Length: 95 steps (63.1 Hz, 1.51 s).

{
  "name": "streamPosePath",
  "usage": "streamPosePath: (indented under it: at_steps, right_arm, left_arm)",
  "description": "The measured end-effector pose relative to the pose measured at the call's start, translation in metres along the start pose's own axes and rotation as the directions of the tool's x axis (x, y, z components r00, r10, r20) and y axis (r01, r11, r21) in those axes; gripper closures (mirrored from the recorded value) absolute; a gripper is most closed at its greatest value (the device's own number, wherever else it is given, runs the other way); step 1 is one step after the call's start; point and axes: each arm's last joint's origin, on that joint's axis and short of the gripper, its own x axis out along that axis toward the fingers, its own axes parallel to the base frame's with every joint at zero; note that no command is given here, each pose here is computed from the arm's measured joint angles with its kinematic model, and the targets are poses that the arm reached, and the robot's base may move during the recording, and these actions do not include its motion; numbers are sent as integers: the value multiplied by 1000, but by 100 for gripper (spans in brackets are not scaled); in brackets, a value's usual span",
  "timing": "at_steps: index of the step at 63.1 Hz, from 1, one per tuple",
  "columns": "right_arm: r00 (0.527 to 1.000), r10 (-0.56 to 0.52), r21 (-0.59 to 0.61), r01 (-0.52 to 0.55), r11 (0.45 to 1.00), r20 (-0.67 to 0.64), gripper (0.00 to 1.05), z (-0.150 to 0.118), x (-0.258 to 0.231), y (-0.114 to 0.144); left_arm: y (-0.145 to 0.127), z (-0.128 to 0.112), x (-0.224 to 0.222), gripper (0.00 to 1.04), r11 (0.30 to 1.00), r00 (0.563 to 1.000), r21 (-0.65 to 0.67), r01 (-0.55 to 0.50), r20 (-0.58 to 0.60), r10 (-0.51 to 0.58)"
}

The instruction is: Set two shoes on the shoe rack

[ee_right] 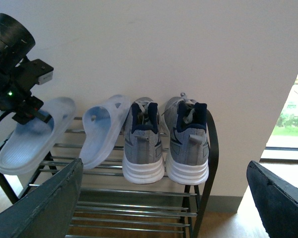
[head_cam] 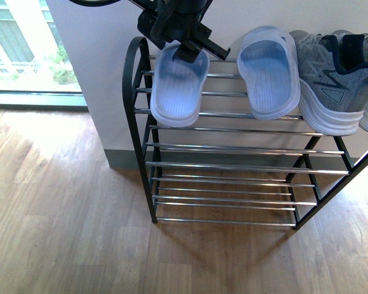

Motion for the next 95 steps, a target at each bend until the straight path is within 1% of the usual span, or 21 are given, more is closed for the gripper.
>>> streamPosePath:
  at_steps: [15,24,26,30,35,44,45,47,48,51,54,55,56,58,60,63,67,72,78,84,95]
  right_arm:
    - [1000,0,0,0,1000,0,9,0,0,0]
    - [1000,0,0,0,1000,0,9,0,0,0]
    - [1000,0,0,0,1000,0,9,0,0,0]
    - [1000,0,0,0,1000,0,9,0,0,0]
    - [1000,0,0,0,1000,0,9,0,0,0]
    - [1000,0,0,0,1000,0,9,0,0,0]
    - [1000,0,0,0,1000,0,9,0,0,0]
    - [1000,0,0,0,1000,0,9,0,0,0]
    - [1000,0,0,0,1000,0,9,0,0,0]
    - [1000,0,0,0,1000,0,9,0,0,0]
    - [1000,-1,0,1,1000,0,9,0,0,0]
    - [1000,0,0,0,1000,0,9,0,0,0]
    - [1000,0,0,0,1000,0,9,0,0,0]
    - [1000,0,0,0,1000,0,9,0,0,0]
    - [1000,0,0,0,1000,0,9,0,0,0]
    - [1000,0,0,0,1000,0,9,0,0,0]
    - [1000,0,0,0,1000,0,9,0,0,0]
    - [1000,0,0,0,1000,0,9,0,0,0]
    - [1000,0,0,0,1000,0,9,0,0,0]
    - [1000,0,0,0,1000,0,9,0,0,0]
    - [1000,0,0,0,1000,0,9,0,0,0]
  left_arm:
    - [-4,1,-11,36,996,997,-30,78,-3,-79]
    - [0,2,-37,12,988,991,-74,134,29,-132]
    - [3,3,-44,8,987,990,-85,139,42,-136]
    - [10,5,-61,10,983,988,-114,141,78,-132]
    - [19,6,-81,9,978,985,-149,149,112,-133]
    - [36,-1,-111,9,971,981,-206,122,173,-86]
    - [38,-2,-112,10,971,980,-211,111,184,-72]
    - [42,-6,-114,14,968,966,-242,62,260,4]
    - [45,-9,-116,18,961,947,-275,31,316,59]
    - [53,-21,-118,25,942,900,-337,10,414,138]
    - [67,-46,-123,36,910,808,-413,42,549,212]
    - [73,-55,-126,39,898,772,-436,57,590,238]
    - [81,-69,-130,45,883,722,-462,78,637,269]
    - [91,-90,-136,52,868,672,-489,93,674,308]
    - [99,-105,-141,57,859,646,-502,99,690,328]
    - [108,-129,-147,66,849,622,-518,99,698,354]
    - [114,-151,-152,75,848,620,-521,97,699,358]
    - [116,-182,-156,90,857,636,-506,98,694,337]
    - [117,-210,-160,104,863,653,-495,99,686,319]
    - [122,-235,-168,104,863,655,-497,92,683,323]
    - [127,-267,-181,104,861,652,-500,91,683,328]
